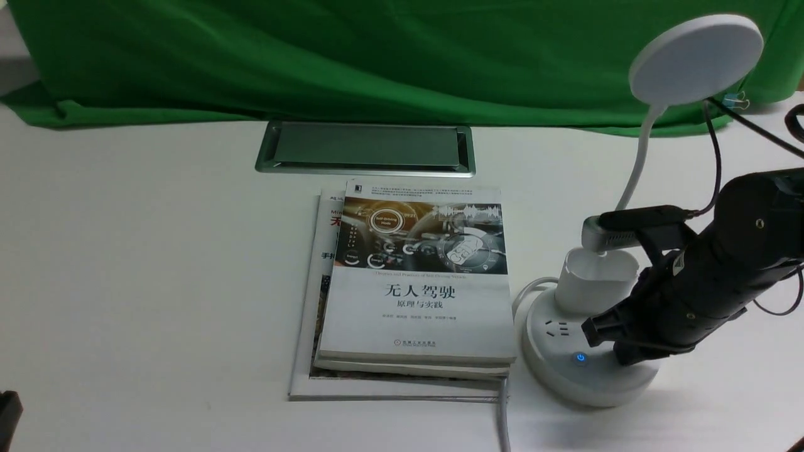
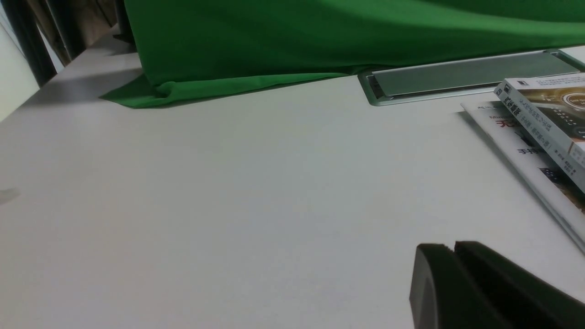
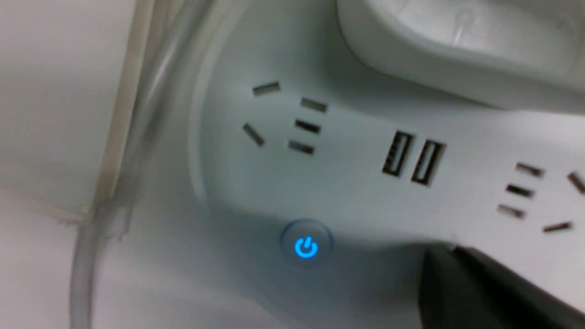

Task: Turn off the desk lamp on the white desktop by hand.
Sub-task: 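Press the power button on the lamp base to turn the lamp off with the right gripper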

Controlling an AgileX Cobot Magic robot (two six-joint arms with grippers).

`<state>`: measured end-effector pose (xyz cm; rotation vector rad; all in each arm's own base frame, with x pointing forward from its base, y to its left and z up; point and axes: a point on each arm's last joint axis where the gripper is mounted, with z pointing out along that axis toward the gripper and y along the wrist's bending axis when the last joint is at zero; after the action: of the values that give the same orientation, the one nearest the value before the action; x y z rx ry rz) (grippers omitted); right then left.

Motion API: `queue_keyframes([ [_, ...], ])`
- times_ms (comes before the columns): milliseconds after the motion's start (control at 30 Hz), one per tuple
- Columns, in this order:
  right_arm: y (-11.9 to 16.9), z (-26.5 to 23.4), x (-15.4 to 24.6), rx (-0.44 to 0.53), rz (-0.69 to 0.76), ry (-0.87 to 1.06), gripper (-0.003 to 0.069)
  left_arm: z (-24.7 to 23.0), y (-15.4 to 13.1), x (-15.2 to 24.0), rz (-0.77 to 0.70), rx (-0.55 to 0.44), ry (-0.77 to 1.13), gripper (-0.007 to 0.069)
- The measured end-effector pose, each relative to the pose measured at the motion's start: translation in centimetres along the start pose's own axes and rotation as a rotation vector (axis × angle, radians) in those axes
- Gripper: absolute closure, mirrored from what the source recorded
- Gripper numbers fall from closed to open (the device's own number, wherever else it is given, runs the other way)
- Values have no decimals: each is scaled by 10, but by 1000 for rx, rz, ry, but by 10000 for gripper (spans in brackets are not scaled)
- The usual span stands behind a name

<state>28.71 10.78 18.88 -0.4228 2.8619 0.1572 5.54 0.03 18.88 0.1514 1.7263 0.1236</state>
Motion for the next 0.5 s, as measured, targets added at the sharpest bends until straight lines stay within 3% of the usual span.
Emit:
queue_keyframes([
  [267,2,-33,0,-6,-7,-112,613,0,0,0,0,0,0,606],
  [500,0,2,0,0,-1,-4,613,0,0,0,1,0,0,606],
])
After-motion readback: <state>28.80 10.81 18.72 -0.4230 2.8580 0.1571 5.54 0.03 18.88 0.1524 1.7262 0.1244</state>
